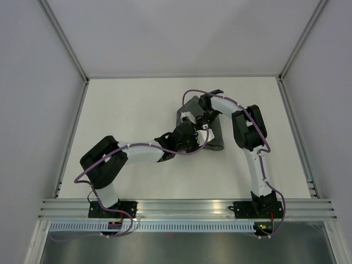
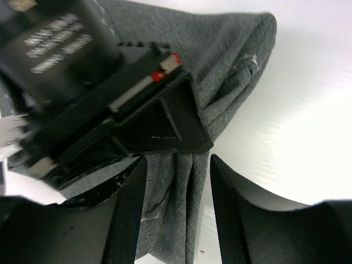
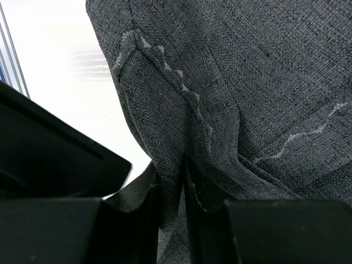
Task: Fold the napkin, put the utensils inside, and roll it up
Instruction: Roll the napkin at the center of the board.
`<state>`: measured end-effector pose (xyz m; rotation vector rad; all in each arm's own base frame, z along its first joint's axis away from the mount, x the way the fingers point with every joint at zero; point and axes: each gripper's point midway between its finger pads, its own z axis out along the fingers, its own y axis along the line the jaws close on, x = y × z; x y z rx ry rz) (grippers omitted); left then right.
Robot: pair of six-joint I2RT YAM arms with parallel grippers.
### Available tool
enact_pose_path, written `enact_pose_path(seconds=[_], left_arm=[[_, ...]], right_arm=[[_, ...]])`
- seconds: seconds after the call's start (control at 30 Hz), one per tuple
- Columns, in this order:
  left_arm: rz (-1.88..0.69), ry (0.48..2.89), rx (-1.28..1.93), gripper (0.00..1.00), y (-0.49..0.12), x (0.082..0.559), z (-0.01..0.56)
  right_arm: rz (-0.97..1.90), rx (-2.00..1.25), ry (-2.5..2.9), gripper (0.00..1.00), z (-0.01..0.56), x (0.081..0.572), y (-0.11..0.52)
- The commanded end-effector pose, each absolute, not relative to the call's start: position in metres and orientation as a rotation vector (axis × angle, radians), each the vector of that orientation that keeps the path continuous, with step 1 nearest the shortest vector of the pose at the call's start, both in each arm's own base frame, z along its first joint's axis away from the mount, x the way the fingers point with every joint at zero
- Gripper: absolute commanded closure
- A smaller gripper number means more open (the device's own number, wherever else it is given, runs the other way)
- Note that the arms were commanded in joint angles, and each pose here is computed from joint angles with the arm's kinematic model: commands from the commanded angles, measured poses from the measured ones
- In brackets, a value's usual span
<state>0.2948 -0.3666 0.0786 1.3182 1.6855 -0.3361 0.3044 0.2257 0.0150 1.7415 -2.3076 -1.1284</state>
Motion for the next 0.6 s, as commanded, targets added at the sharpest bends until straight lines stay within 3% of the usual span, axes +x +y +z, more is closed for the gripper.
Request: enact_pose_path(seconds=[0.0,0.57], left_arm=[[-0.312,1.603,1.406,0.45,-0.385,0.297,0.079],[-0.115,1.549,1.54,0.47,-0.383,0.301,0.048]], right_arm=[[-0.93,1.783,-2.238,0.84,-0.033,0.307,0.193],[-0.914,1.763,-2.217,0.84,-0.038,0.31,0.189]])
